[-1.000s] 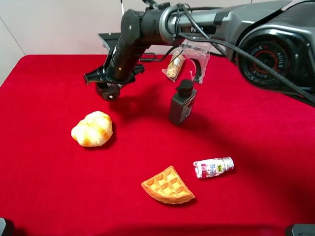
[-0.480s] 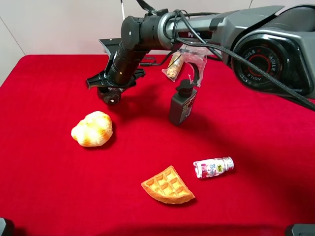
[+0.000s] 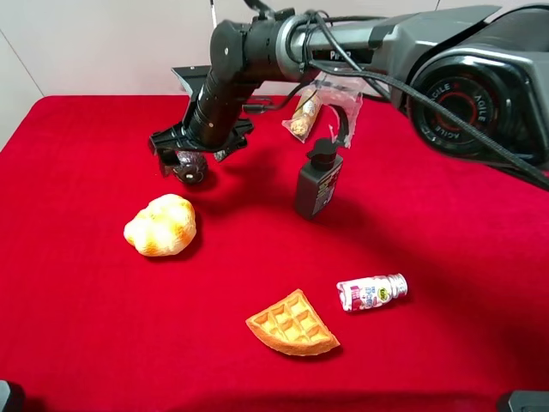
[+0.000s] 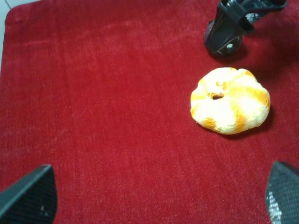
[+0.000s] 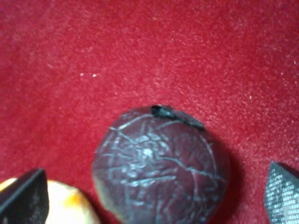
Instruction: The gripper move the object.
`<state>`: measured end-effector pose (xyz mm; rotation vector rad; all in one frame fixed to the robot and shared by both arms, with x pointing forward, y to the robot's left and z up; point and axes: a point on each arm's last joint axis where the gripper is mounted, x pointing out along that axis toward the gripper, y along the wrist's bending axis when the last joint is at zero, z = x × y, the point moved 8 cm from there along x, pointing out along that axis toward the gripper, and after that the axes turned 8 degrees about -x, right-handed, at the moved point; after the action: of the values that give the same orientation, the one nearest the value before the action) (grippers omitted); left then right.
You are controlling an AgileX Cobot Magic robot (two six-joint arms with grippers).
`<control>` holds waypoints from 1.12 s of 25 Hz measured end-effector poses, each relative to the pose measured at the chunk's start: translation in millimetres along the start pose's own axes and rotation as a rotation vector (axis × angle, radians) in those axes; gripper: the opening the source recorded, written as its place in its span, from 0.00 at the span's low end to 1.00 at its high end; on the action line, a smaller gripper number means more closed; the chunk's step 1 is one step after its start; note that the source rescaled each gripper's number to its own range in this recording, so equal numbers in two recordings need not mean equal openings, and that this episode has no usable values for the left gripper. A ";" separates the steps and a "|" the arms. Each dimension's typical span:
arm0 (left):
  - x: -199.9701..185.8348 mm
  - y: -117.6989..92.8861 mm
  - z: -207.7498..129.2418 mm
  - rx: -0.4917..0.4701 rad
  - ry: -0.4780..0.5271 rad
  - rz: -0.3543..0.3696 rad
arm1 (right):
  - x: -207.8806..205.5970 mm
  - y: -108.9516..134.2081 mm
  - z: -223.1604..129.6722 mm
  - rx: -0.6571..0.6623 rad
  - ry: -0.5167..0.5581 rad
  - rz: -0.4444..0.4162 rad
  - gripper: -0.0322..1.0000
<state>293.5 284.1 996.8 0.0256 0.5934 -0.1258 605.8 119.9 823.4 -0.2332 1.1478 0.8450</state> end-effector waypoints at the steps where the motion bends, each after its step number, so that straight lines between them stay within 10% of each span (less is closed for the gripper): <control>1: 0.0 0.0 0.0 0.000 0.000 0.000 | -3.8 0.5 1.5 -0.001 0.004 0.003 0.99; 18: 0.0 0.0 0.0 0.000 0.000 0.000 | -62.4 7.9 9.4 -0.097 0.183 -0.037 0.99; 28: 0.0 0.0 0.0 0.000 0.000 0.000 | -120.5 15.3 31.7 -0.130 0.091 -0.067 0.99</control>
<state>293.5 284.1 996.8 0.0256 0.5934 -0.1258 599.6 91.8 945.6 -0.4188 1.1651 0.8580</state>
